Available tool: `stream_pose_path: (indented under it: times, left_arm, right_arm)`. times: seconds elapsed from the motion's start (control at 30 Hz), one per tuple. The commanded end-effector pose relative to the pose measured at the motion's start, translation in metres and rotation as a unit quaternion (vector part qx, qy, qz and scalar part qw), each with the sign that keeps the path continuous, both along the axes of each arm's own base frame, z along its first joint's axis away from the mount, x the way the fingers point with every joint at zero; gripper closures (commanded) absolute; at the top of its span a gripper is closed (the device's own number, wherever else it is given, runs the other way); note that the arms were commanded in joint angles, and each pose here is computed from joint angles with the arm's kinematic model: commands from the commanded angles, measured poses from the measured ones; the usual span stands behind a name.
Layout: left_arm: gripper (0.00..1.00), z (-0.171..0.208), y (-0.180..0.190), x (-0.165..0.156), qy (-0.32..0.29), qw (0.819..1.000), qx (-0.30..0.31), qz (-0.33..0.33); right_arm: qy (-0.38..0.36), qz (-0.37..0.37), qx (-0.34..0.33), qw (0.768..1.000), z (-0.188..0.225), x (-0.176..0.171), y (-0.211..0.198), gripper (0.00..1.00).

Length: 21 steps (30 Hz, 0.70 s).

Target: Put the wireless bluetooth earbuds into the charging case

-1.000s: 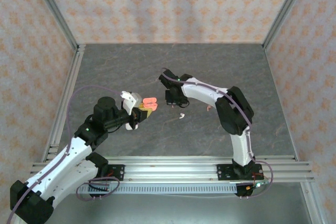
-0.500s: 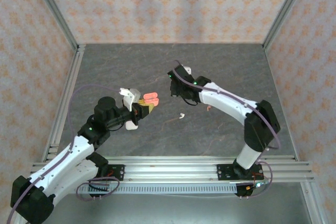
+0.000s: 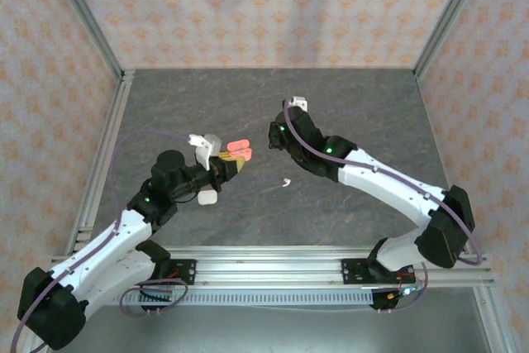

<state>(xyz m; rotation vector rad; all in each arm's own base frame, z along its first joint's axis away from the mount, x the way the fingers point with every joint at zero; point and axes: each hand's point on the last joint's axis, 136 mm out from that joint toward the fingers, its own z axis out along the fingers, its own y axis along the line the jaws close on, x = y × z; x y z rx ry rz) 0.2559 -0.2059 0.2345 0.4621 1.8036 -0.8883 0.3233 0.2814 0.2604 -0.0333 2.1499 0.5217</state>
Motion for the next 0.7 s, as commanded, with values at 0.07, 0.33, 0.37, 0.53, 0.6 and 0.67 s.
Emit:
stream_pose_path:
  times: [0.07,0.33,0.37,0.53,0.6,0.67]
  left_arm:
    - [1.0,0.031,-0.004,0.008,-0.039,0.999,-0.027,0.008]
    - [1.0,0.037,-0.012,0.013,-0.043,0.998,-0.035,0.0]
    - [1.0,0.039,-0.013,0.013,-0.044,0.998,-0.036,-0.002]
    - [1.0,0.046,-0.016,0.012,-0.055,0.998,-0.043,-0.007]
    - [1.0,0.049,-0.018,0.011,-0.061,0.997,-0.045,-0.011]
    - [1.0,0.051,-0.018,0.009,-0.067,0.997,-0.046,-0.013]
  right_arm:
    - [-0.067,0.0,0.038,0.997,0.037,-0.006,-0.002,0.86]
    - [-0.117,0.025,0.08,0.99,0.062,-0.021,0.005,0.86]
    - [-0.124,0.03,0.083,0.988,0.065,-0.022,0.007,0.86]
    - [-0.144,0.053,0.1,0.983,0.069,-0.027,0.016,0.86]
    - [-0.152,0.064,0.113,0.98,0.073,-0.029,0.019,0.86]
    - [-0.157,0.075,0.122,0.977,0.076,-0.032,0.023,0.86]
